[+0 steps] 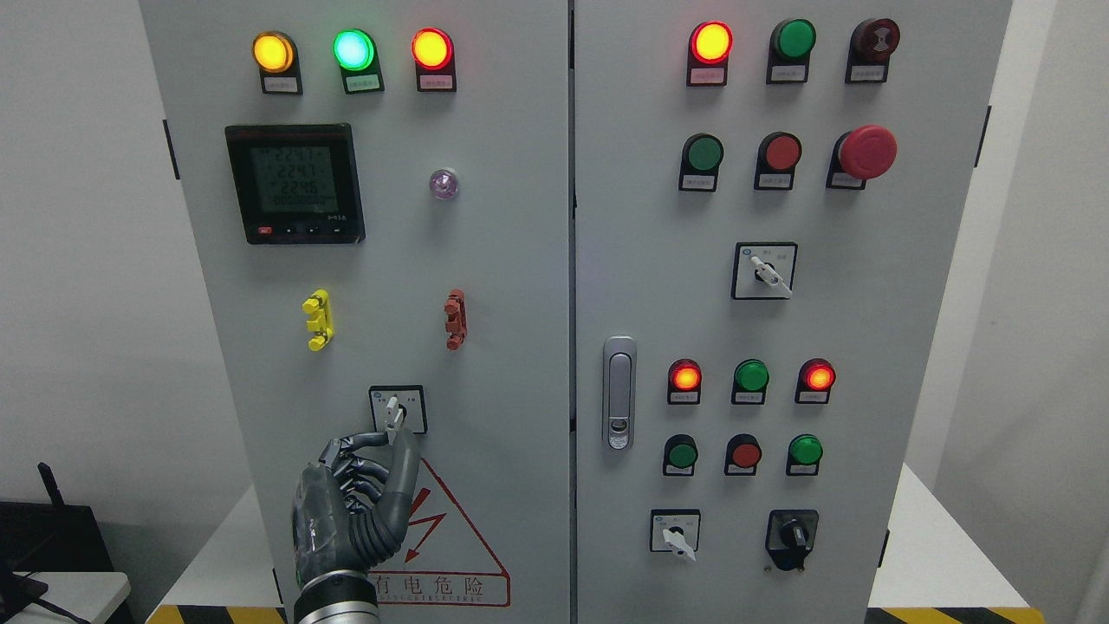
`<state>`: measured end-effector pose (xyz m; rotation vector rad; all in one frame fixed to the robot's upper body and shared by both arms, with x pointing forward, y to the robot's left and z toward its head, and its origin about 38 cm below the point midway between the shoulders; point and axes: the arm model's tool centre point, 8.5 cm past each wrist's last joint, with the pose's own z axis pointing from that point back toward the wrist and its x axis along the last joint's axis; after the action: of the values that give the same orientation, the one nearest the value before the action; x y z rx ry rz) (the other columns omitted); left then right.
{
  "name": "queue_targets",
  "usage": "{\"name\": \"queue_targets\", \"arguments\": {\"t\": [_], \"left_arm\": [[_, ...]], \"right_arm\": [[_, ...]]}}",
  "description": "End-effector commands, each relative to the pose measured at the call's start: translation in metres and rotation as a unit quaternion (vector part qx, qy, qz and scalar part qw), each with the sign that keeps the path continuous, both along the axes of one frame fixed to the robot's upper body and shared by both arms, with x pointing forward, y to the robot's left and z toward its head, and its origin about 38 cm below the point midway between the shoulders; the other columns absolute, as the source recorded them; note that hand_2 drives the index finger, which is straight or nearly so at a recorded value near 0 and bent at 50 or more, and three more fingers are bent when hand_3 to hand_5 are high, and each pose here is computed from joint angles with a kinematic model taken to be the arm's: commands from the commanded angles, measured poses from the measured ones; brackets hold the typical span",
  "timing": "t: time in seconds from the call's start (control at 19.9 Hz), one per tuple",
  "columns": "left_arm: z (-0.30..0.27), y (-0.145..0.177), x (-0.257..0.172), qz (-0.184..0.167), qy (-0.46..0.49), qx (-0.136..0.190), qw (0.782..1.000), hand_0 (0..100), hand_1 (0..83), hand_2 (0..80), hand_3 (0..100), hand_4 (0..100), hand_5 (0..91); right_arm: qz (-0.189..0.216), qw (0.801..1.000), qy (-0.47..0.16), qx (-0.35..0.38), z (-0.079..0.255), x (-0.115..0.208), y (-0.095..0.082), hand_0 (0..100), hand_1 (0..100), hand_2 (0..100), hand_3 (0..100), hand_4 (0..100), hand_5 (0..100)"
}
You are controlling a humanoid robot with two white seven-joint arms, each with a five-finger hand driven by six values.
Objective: Turn on light switch 1
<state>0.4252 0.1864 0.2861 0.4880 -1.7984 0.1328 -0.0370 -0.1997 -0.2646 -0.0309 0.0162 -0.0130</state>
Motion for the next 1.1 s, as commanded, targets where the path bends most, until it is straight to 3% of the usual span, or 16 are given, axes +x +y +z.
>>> {"name": "queue_targets", "arguments": {"t": [0.0, 0.5, 1.05], "left_arm": [[0.0034, -0.0009, 0.0041, 0.0, 0.001, 0.0, 1.0, 28, 38.5, 40.6, 78, 84, 88.1], [0.0033, -0.0007, 0.0045, 0.001, 0.008, -0.002, 1.0, 29, 34.0, 42.9, 78, 84, 88.3], [0.0121, -0.0018, 0.0079, 0.003, 0.018, -0.002, 1.0, 29, 34.3, 43.4, 78, 85, 88.3]], "right_arm": [[-0.004, 1.0, 0.0, 0.0, 0.0, 0.0003, -0.0002, 12, 39, 0, 0, 0, 0], [-0.004, 1.0, 0.001, 0.001, 0.0, -0.0006, 0.0008, 12, 39, 0, 0, 0, 0], [-0.004, 1.0, 0.0, 0.001, 0.0, -0.0005, 0.0008, 12, 39, 0, 0, 0, 0]]}}
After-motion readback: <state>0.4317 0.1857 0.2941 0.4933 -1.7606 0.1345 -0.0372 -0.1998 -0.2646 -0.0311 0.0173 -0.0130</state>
